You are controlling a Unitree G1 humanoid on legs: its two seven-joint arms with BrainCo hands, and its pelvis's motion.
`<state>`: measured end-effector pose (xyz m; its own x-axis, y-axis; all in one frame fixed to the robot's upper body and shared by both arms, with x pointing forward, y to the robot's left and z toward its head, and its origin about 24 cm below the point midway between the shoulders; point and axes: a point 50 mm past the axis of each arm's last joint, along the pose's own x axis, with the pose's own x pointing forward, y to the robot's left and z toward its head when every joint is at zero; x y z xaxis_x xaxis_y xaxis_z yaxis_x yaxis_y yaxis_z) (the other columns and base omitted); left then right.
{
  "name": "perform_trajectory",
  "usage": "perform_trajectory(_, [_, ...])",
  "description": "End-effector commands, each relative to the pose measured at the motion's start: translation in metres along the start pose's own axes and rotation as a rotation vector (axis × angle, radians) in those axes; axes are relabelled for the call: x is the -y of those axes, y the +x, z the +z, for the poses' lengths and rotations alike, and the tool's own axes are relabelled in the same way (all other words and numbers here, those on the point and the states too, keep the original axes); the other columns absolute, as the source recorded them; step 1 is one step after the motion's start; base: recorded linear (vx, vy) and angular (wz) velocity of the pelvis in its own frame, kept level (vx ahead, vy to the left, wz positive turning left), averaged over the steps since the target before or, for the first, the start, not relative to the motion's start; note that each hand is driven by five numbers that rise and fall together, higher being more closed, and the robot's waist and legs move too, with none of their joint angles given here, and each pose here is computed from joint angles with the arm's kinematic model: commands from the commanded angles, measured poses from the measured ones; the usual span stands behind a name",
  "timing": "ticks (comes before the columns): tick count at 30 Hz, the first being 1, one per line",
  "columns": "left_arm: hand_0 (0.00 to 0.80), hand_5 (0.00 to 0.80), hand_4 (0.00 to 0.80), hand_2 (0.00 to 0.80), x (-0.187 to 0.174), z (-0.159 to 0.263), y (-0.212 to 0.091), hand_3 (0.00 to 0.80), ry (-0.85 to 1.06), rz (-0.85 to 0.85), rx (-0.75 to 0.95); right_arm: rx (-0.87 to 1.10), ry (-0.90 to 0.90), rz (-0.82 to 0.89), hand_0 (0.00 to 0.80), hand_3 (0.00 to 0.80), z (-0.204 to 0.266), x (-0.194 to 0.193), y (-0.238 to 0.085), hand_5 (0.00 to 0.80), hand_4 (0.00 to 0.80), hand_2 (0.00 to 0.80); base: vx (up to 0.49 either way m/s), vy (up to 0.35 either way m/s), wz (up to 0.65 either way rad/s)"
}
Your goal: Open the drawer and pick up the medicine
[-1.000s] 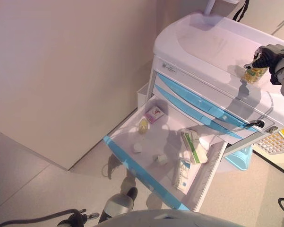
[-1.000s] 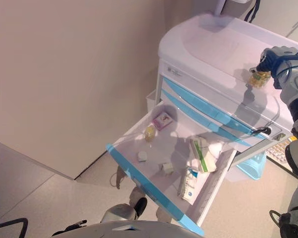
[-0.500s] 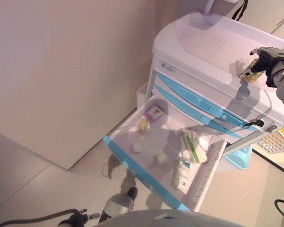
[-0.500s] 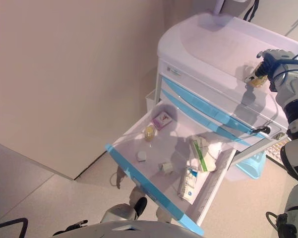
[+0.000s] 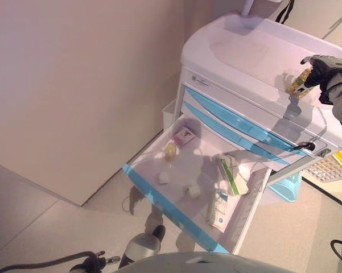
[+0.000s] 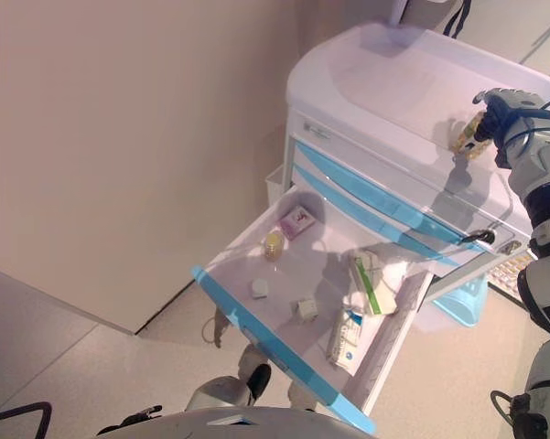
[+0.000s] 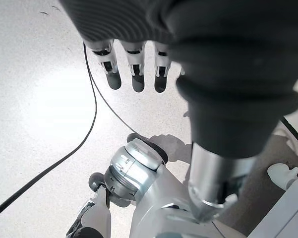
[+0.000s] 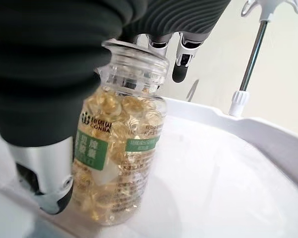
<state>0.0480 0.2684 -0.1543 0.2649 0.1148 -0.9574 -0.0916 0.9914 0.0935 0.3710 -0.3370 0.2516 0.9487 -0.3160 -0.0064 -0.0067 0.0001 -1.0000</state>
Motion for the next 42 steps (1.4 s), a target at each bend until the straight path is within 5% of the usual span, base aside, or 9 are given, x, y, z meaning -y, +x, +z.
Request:
perform_trajectory(1, [0.0,0.0,0.0,0.0,-0.016,-0.003,-0.004,0.0,0.092,0.022,-0.014,0.0,0.044,-0.192,0.0,0.0,-0.007,0.059,-0.009,0.0,0.0,0.0,-0.023,-0.011,-0.05])
perform_trajectory(17, [0.0,0.0,0.0,0.0,-0.01,0.006,-0.001,0.0,0.146,-0.006,-0.019,0.096,0.307,-0.345,0.0,0.0,0.003,0.091,-0.019,0.0,0.0,0.0,-0.028,-0.014,-0.1])
perform_trajectory(32, [0.0,0.0,0.0,0.0,-0.007,0.013,0.0,0.0,0.237,-0.034,-0.033,0.003,0.408,-0.396,0.0,0.0,-0.031,0.065,-0.026,0.0,0.0,0.0,-0.032,-0.035,-0.29])
perform_trajectory(42, [0.0,0.0,0.0,0.0,0.003,0.031,0.005,0.0,0.257,-0.061,-0.019,-0.119,0.822,-0.162,0.0,0.0,-0.056,-0.041,-0.028,0.0,0.0,0.0,-0.03,-0.027,-0.38])
